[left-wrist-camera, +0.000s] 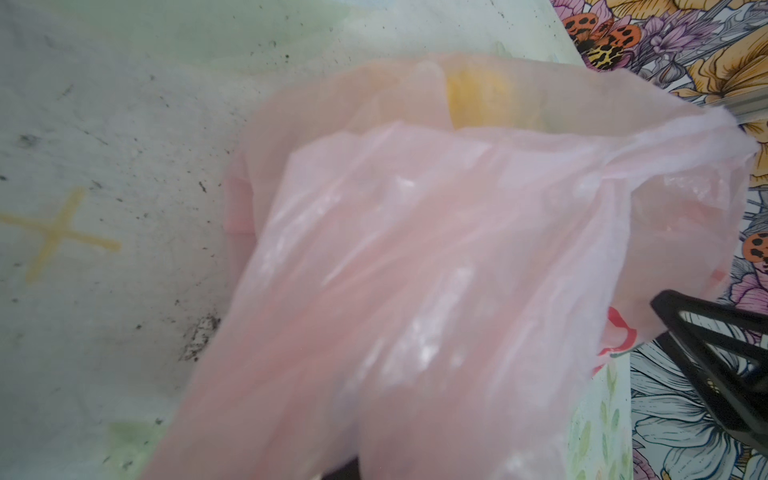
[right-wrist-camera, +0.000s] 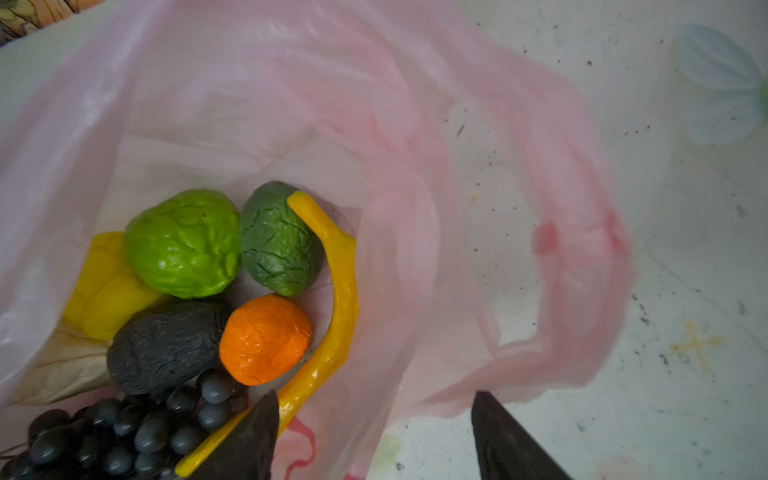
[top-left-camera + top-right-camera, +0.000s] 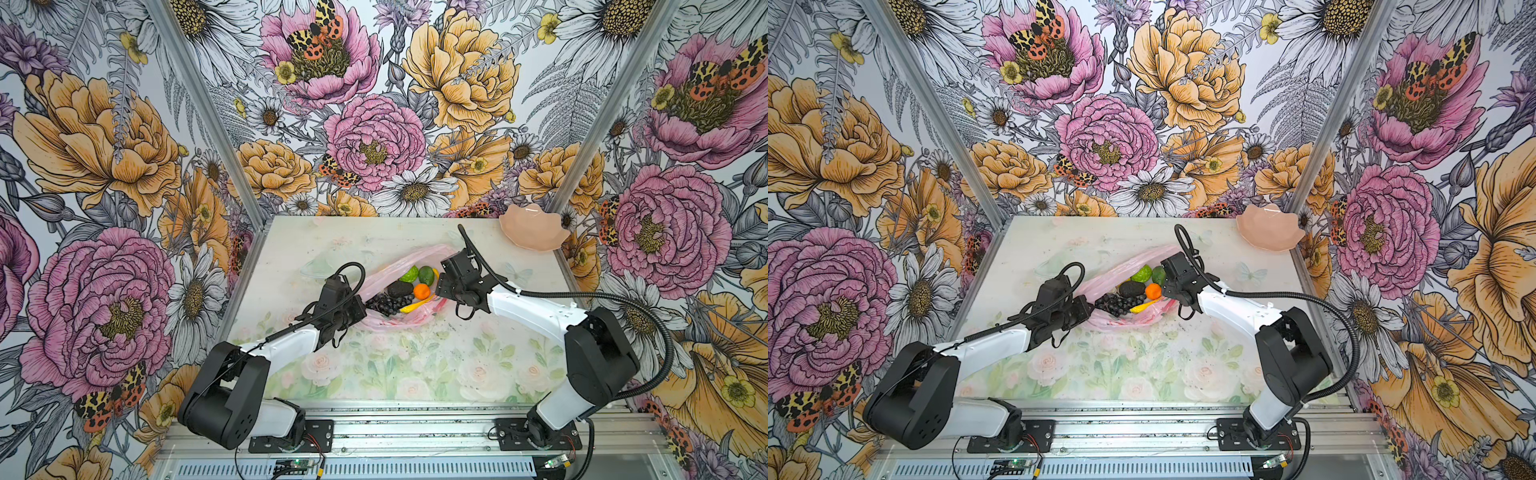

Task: Take the fake fruits out of the plastic bag

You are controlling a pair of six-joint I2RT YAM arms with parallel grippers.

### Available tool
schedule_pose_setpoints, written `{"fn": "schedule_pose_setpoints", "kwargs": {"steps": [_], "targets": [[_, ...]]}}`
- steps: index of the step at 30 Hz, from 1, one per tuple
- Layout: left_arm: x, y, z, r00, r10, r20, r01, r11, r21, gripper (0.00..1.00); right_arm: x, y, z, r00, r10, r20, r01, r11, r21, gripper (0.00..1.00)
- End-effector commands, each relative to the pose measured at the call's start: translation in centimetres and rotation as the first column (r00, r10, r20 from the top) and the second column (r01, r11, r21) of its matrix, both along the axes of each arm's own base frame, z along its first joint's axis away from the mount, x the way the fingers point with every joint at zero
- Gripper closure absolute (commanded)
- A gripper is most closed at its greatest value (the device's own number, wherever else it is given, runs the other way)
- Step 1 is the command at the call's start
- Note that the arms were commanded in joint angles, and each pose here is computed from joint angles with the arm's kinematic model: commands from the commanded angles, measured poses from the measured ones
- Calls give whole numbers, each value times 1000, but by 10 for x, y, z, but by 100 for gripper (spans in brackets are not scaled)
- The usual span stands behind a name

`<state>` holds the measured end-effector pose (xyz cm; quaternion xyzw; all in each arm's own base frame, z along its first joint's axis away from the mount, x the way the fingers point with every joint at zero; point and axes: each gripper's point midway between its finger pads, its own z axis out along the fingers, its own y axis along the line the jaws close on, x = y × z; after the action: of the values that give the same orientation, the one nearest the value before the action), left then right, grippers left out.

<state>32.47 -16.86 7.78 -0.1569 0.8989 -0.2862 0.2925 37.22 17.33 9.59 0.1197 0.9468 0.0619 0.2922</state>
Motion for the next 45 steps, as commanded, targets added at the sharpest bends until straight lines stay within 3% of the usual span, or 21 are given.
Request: {"fn": "schedule_pose_setpoints", "kwargs": {"steps": [1,3,7,14,18,24,32,35,40,45], "targets": [[-2,-4,0,1000,11,13,-11,1000,-11,96,4,-1,-1,1000,3,-17,-3,1000,11,34],[-4,-3,-3,1000,17,7,-17,1000,-15,96,1,-7,0,1000,3,-11,-3,1000,-9,43],[-5,-1,-8,1000,29,-5,-29,1000,-11,96,-14,-21,-6,999,22,-30,-23,999,-27,78],[-4,-4,-18,999,29,-40,-30,999,-13,95,-41,-57,-29,996,-23,-84,22,1000,-14,98],[-9,-5,-25,998,19,-64,-20,1000,-9,95,-42,-59,-44,995,-20,-99,26,998,59,100],[-22,-3,-33,995,9,-96,-8,1000,16,94,-27,-54,-56,993,-13,-116,20,998,66,100],[-32,14,-34,994,62,-87,-58,997,45,92,14,-17,-58,993,83,-81,-75,992,103,100],[-34,18,-26,996,57,-68,-52,995,82,80,37,9,-54,987,154,-50,-148,983,112,100],[-48,38,0,997,67,-25,-57,958,280,34,73,31,-41,978,208,6,-207,971,117,100],[-55,64,38,992,108,70,-126,924,362,19,84,30,-28,972,232,45,-235,968,91,100]]}}
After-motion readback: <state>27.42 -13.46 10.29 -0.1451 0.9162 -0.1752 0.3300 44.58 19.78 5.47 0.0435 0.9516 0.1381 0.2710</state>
